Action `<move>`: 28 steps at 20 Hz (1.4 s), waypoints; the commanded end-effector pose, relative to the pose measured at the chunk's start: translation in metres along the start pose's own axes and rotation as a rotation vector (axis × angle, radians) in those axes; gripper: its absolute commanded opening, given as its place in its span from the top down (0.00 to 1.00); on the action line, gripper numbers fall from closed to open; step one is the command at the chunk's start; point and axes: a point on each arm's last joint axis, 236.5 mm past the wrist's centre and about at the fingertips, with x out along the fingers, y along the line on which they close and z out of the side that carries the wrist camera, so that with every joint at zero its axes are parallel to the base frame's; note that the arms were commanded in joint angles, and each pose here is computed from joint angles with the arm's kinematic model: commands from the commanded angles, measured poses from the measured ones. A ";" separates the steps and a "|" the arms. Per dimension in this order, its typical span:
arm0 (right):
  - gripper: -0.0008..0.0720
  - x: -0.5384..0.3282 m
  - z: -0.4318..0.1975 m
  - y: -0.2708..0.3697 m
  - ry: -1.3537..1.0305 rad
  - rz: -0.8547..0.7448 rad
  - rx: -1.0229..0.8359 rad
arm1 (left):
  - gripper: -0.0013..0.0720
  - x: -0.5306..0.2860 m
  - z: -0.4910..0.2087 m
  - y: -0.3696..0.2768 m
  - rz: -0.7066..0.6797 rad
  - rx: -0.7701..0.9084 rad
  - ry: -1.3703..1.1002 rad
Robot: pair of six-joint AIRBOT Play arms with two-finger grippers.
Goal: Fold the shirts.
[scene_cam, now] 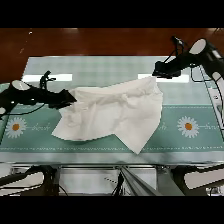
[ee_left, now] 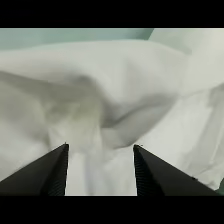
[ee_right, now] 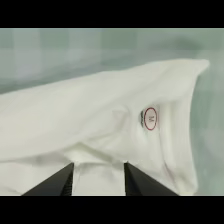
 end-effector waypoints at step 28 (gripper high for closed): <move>0.36 -0.056 -0.154 -0.103 0.162 -0.108 0.124 | 0.71 0.000 -0.107 0.106 0.050 -0.337 0.227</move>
